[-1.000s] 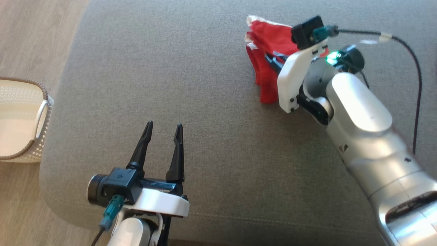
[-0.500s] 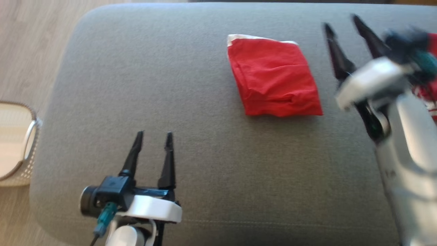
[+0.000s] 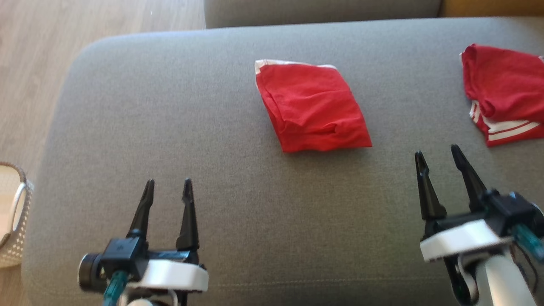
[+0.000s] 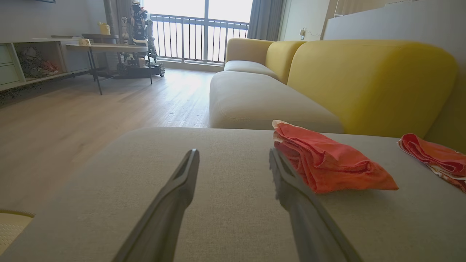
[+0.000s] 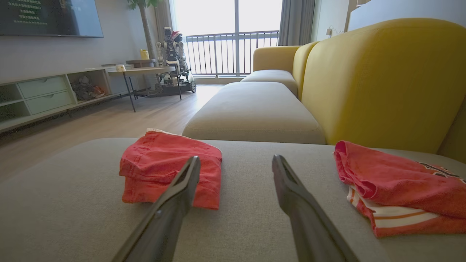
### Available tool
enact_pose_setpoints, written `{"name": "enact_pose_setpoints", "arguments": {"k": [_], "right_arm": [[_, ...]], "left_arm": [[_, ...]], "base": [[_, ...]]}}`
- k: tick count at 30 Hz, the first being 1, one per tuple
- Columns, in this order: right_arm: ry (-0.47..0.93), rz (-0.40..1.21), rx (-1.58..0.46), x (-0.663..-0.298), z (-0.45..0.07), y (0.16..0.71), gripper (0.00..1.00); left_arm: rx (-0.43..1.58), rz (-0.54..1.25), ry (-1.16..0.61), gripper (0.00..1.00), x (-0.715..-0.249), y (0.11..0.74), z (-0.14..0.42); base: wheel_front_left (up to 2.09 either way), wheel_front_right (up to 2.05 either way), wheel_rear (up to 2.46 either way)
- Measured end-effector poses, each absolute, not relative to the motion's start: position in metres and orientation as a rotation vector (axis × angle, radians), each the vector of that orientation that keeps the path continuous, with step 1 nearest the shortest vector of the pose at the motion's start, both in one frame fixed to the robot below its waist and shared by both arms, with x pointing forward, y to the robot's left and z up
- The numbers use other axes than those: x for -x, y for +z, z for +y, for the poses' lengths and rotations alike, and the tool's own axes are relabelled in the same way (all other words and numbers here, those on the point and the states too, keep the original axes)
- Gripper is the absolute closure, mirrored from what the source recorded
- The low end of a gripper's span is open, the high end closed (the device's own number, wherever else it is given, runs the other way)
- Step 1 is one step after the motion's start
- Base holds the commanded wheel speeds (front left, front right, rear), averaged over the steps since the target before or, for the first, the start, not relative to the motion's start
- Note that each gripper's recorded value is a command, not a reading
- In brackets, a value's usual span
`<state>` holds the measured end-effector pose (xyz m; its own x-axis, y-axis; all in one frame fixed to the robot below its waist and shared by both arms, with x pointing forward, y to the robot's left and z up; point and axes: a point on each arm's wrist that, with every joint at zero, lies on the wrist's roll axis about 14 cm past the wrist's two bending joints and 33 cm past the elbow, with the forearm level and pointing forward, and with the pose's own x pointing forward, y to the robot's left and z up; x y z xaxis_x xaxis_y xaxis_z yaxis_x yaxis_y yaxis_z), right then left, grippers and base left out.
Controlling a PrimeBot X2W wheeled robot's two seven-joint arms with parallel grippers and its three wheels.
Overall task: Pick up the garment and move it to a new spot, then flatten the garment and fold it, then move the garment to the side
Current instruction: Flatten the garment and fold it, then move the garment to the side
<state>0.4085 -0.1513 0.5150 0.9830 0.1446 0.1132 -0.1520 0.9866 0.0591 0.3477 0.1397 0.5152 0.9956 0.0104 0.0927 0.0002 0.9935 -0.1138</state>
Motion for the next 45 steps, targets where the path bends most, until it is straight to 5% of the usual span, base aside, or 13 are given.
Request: {"name": "enact_pose_setpoints", "arguments": {"k": [8, 35, 41, 45], "right_arm": [[0.140, -0.108, -0.096, -0.370, -0.155, 0.516, 0.00], [0.194, -0.099, -0.125, -0.362, -0.136, 0.514, 0.00], [0.203, -0.042, -0.296, -0.383, -0.123, 0.498, 0.00], [0.241, -0.023, -0.369, -0.442, -0.100, 0.498, 0.00]], "left_arm": [[0.088, -0.108, 0.033, 0.00, -0.327, 0.519, 0.146], [0.056, -0.083, 0.038, 0.00, -0.307, 0.510, 0.149], [0.070, -0.052, 0.037, 0.00, -0.311, 0.502, 0.147], [0.085, -0.045, 0.020, 0.00, -0.329, 0.501, 0.143]], "base": [[0.00, 0.00, 0.00], [0.00, 0.00, 0.00], [0.00, 0.00, 0.00], [0.00, 0.00, 0.00]]}}
